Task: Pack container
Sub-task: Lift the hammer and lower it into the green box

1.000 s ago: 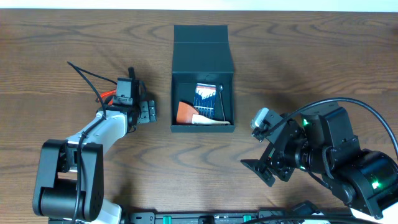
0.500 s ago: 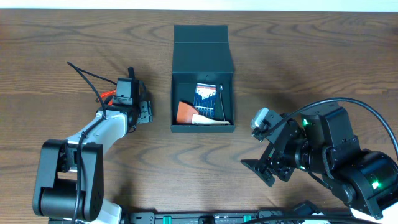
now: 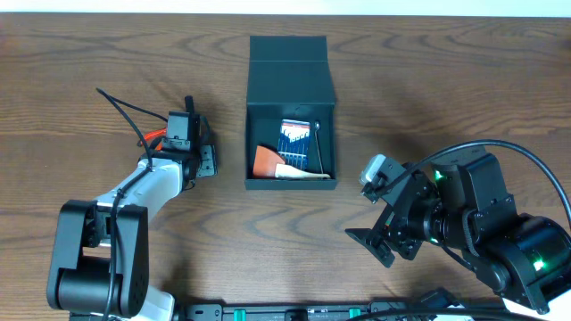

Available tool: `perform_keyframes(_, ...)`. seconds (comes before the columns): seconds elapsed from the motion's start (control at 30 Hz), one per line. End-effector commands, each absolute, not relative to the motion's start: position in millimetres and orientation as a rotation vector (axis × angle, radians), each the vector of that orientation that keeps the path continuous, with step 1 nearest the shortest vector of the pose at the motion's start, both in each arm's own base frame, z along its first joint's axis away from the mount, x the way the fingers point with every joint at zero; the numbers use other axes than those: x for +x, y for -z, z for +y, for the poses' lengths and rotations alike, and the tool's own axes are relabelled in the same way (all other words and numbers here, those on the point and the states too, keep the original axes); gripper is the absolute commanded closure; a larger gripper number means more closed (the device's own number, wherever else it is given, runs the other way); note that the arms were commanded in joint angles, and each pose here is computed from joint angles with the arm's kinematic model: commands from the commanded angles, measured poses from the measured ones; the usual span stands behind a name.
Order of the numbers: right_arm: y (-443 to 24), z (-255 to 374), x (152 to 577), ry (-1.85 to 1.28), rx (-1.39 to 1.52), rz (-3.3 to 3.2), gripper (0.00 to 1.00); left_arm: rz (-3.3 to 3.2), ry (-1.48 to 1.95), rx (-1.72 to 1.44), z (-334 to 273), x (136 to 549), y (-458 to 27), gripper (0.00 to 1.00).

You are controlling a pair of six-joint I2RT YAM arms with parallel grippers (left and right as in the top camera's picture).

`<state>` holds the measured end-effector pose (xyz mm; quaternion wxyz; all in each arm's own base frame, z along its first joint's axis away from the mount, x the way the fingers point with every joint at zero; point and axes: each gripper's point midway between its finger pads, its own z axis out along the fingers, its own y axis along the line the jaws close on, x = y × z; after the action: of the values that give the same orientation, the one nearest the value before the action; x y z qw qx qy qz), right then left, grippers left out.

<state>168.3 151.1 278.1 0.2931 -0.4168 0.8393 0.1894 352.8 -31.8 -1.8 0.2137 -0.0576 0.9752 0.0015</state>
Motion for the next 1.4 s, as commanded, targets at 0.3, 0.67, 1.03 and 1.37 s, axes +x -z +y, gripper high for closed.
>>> perform_keyframes(0.3, -278, 150, 169, -0.51, -1.086, 2.251, 0.01, 2.568, 0.061, -0.176, -37, 364, -49, 0.52)
perform_keyframes(0.67, -278, 150, 169, -0.51, -1.086, 2.251, 0.01, 2.436, 0.138, -0.109, -62, 352, -113, 0.54)
perform_keyframes(1.03, -277, 150, 168, -0.511, -1.087, 2.255, 0.01, 2.38, 0.299, 0.257, -165, 316, -133, 0.55)
perform_keyframes(1.37, -275, 149, 166, -0.512, -1.089, 2.266, 0.01, 2.386, 0.345, 0.519, -203, 295, -119, 0.54)
